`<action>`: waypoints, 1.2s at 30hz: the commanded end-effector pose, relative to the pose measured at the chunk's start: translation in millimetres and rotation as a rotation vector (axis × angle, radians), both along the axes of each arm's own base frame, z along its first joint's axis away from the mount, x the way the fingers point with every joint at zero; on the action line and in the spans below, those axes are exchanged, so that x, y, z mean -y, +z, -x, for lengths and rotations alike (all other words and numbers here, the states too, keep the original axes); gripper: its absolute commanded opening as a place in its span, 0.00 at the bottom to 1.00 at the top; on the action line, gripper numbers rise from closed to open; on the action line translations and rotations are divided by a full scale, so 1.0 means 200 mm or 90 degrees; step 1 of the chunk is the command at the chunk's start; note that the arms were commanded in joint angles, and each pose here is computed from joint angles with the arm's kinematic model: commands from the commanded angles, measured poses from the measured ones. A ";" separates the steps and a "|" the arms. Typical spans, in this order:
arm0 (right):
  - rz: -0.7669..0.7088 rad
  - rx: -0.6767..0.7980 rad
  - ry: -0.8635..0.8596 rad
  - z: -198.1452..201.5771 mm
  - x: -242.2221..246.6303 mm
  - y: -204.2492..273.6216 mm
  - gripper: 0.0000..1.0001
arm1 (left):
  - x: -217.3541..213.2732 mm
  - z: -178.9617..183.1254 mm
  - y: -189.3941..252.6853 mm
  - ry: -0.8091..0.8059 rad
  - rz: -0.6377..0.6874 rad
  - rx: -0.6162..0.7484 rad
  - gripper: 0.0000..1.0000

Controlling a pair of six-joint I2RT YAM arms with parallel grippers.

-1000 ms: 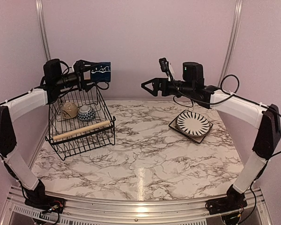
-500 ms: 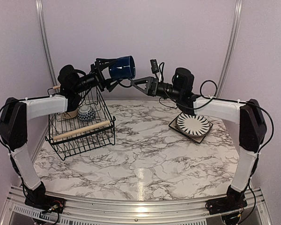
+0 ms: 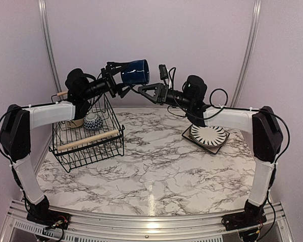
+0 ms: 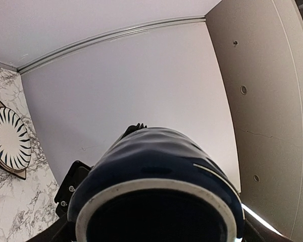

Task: Unload the mixed dishes from the dish rack
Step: Pass from the left arm to the right, then place the cup at the center of the board.

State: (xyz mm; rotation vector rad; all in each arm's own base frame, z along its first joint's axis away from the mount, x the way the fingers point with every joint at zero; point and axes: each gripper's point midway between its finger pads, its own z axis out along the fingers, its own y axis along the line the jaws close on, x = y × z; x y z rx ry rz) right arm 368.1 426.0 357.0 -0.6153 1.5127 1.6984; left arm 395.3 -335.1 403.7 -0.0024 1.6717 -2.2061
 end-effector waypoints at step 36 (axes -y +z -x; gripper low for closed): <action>0.193 -0.080 -0.316 -0.42 0.51 -0.36 0.00 | -0.64 -0.23 -0.36 0.320 -0.465 0.007 0.99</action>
